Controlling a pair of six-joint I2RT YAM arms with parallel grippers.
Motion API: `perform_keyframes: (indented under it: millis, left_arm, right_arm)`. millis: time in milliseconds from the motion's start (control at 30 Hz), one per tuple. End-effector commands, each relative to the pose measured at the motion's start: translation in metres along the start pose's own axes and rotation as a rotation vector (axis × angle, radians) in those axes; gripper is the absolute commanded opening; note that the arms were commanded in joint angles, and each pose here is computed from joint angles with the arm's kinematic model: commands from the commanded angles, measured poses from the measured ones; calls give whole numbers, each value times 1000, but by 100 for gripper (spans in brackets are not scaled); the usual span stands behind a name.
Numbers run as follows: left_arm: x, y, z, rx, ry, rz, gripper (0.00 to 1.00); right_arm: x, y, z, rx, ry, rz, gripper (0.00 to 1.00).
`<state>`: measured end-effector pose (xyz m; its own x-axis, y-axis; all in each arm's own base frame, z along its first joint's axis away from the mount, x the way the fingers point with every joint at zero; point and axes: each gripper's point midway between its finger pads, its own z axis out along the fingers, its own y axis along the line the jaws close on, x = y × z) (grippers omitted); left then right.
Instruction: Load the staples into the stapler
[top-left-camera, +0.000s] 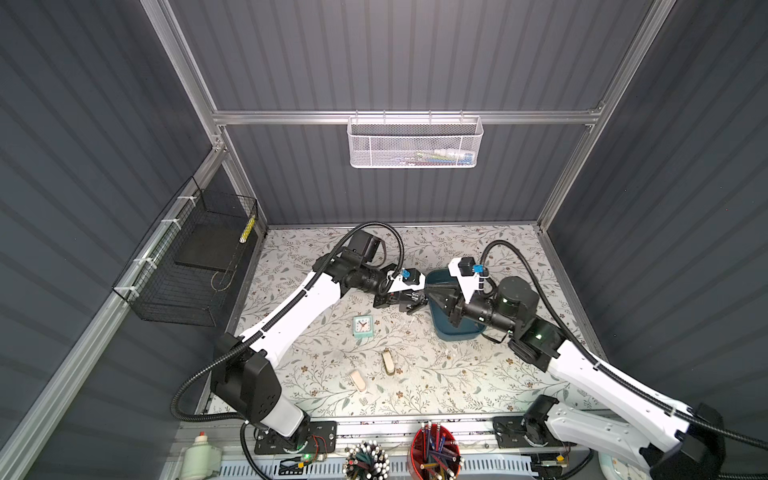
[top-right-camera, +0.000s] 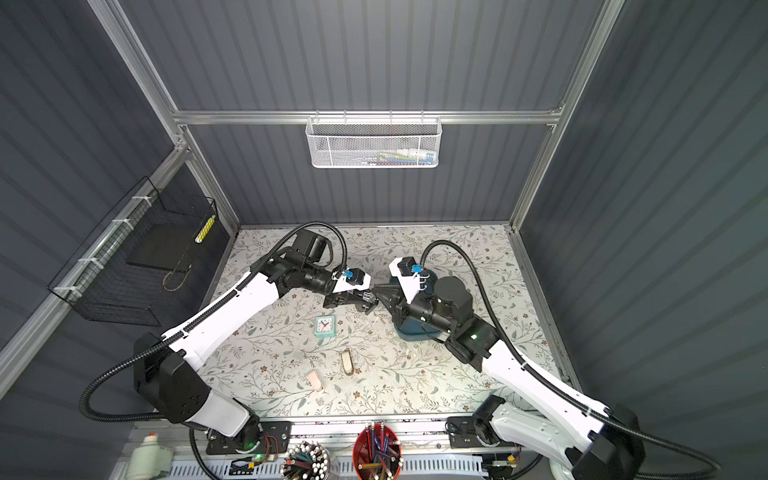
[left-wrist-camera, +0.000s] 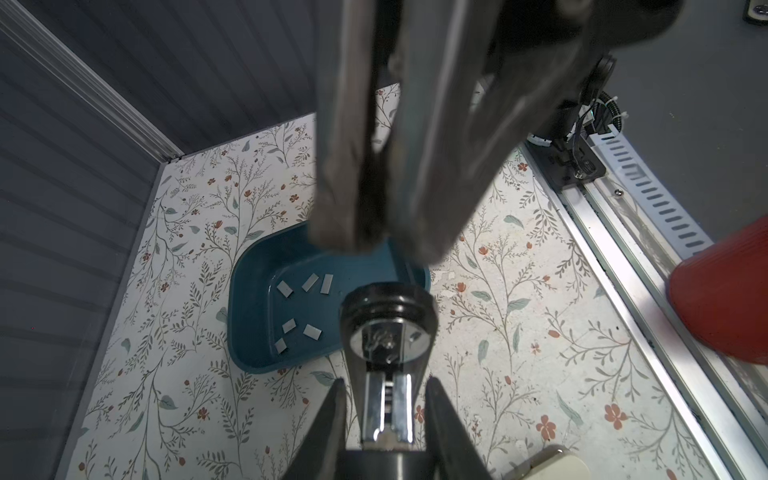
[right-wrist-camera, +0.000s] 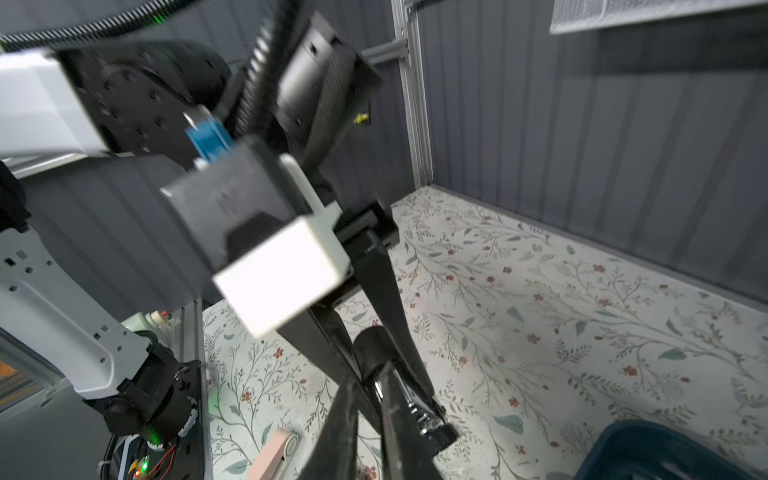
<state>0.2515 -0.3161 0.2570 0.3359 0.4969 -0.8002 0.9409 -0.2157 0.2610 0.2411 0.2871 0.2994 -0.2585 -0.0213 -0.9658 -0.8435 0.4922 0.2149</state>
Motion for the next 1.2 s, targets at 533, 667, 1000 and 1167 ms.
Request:
perform_keyframes:
  millis: [533, 667, 1000, 1167]
  left_arm:
    - [-38, -11, -24, 18, -111, 112, 0]
    - [-36, -15, -23, 26, -108, 112, 0]
    - [-4, 16, -15, -109, 41, 54, 0]
    - [-1, 10, -12, -103, 31, 46, 0]
  right_arm:
    - [141, -76, 16, 332, 339, 116, 13]
    - [135, -87, 10, 372, 312, 156, 13]
    - [38, -40, -31, 239, -18, 401, 60]
    - [20, -36, -33, 231, -66, 519, 57]
